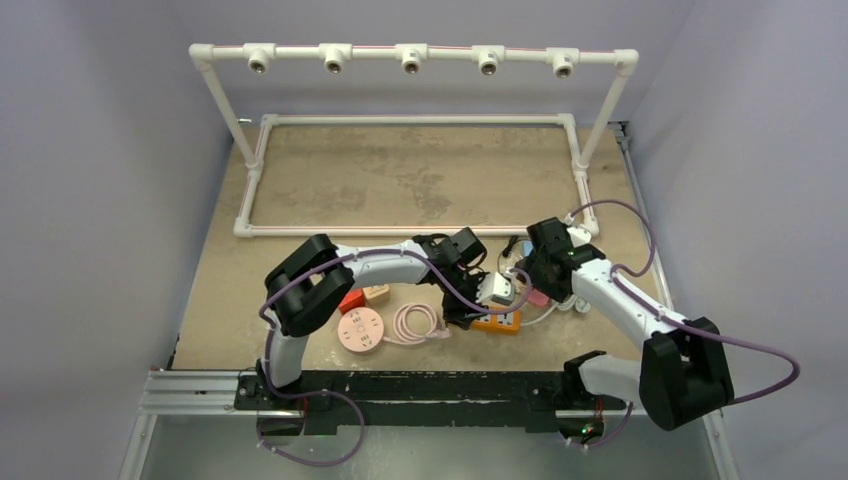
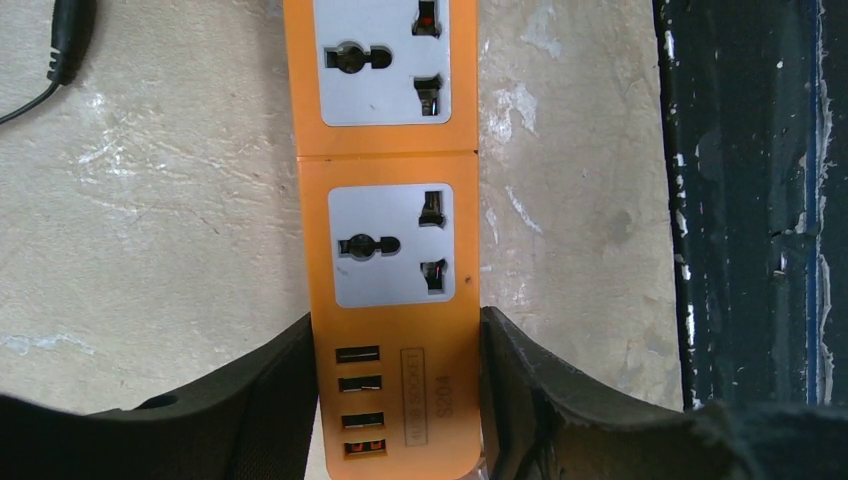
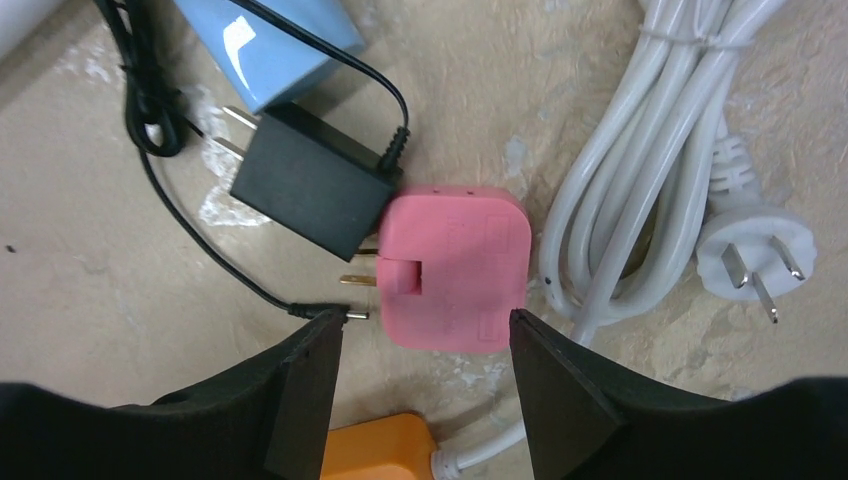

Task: Insert the plug
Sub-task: Move the socket to the center of the board, then move the plug to the center of the board.

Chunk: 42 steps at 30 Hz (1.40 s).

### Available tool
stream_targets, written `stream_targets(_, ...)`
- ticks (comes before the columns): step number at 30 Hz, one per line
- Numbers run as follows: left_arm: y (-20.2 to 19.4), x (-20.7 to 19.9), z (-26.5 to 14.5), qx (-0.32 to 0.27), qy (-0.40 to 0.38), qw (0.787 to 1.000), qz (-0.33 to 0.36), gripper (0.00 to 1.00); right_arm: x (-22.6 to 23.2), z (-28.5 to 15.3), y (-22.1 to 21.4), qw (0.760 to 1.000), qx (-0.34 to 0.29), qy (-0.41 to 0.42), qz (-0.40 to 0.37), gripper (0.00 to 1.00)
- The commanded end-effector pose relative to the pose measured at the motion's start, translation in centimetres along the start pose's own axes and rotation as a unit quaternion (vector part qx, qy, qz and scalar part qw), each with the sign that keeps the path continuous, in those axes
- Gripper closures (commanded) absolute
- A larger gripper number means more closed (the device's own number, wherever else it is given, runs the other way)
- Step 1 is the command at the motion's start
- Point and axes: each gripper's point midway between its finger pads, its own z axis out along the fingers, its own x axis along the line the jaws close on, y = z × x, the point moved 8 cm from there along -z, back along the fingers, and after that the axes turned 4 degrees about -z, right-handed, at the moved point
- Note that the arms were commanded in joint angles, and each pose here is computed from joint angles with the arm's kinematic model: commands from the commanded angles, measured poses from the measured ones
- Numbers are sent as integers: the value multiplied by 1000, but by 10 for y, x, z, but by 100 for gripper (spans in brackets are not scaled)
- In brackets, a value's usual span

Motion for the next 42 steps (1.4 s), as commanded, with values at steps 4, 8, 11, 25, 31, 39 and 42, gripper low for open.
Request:
stream_targets(4, 24, -21, -1, -41, -19, 999, -2, 57, -3, 4, -8, 999, 12, -7, 30, 35)
stream_targets(8, 34, -21, -9, -61, -1, 998, -34, 32, -4, 6, -5, 999, 9, -33, 28, 22)
stream_targets(11, 43, -23, -24, -73, 7, 996, -44, 16, -5, 10, -9, 999, 14, -36, 32, 22)
stream_targets(25, 31, 16, -152, -83, 95, 987, -95, 1, 36, 31, 10, 999, -10, 38, 18, 39)
stream_targets(31, -20, 24, -202, -55, 160, 974, -151, 1, 72, 11, 30, 996, -43, 74, -25, 33)
stream_targets(39, -53, 20, -240, -75, 248, 949, -182, 1, 59, -31, 7, 990, -35, 107, -81, 12)
stream_targets(42, -59, 16, -243, -77, 257, 944, -193, 1, 50, -47, -18, 986, -4, 143, -87, 14)
